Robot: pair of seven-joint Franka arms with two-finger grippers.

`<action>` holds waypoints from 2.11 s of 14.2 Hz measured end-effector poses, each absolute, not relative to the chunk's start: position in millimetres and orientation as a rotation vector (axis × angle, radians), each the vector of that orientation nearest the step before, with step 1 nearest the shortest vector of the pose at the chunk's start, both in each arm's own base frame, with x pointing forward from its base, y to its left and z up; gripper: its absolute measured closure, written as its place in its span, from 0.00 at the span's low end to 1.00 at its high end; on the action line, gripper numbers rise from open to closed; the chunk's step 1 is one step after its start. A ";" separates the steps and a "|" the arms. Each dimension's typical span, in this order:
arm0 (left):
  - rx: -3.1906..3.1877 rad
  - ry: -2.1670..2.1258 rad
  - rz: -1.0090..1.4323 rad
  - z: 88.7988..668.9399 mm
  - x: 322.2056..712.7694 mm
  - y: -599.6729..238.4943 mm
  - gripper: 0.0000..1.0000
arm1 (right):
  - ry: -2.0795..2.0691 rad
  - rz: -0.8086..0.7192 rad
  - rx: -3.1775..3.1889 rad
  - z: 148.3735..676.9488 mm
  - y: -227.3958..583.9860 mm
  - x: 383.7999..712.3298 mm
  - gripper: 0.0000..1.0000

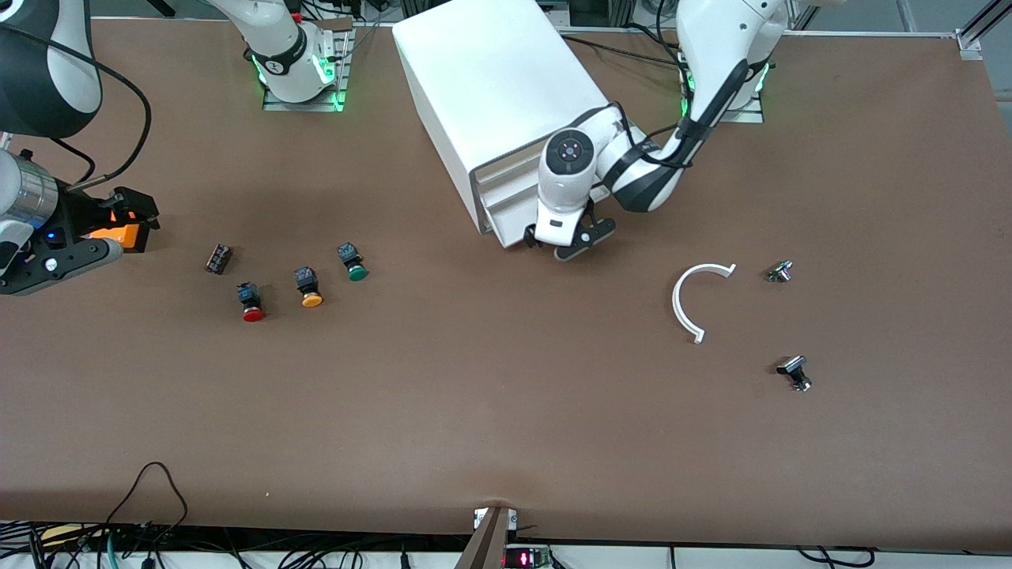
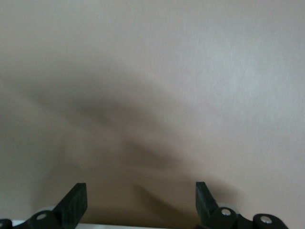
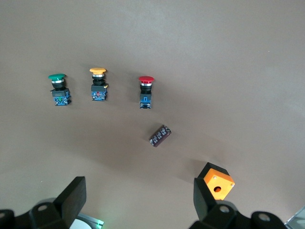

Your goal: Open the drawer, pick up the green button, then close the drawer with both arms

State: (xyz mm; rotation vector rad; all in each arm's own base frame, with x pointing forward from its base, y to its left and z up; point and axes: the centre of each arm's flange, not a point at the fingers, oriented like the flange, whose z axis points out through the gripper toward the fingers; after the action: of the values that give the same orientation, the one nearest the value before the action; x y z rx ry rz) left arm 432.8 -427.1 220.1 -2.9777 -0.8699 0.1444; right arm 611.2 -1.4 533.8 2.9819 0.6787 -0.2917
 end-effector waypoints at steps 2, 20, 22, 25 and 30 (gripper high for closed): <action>-2.970 -0.888 0.155 220.5 418.9 -437.6 0.00 | 0.678 -0.292 2.982 533.8 -1.4 611.2 0.00; -3.039 -0.807 0.002 295.5 557.6 -259.1 0.00 | 0.707 -0.291 2.976 534.1 11.2 610.9 0.00; -2.993 -0.804 0.015 330.7 570.8 -232.1 0.00 | 0.706 -0.290 2.976 534.4 11.2 610.8 0.00; -2.967 -0.699 0.025 393.3 586.3 -188.0 0.00 | 0.706 -0.290 2.976 534.4 11.2 610.8 0.00; -2.970 -0.588 0.175 471.8 595.6 -104.8 0.00 | 0.703 -0.288 2.976 535.3 10.4 610.6 0.00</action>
State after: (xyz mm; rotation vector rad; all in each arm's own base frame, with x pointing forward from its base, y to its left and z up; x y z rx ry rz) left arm 595.6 -104.8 471.8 -2.9704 -0.5882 0.1749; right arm 610.6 10.4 535.3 2.9762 0.7028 -0.2878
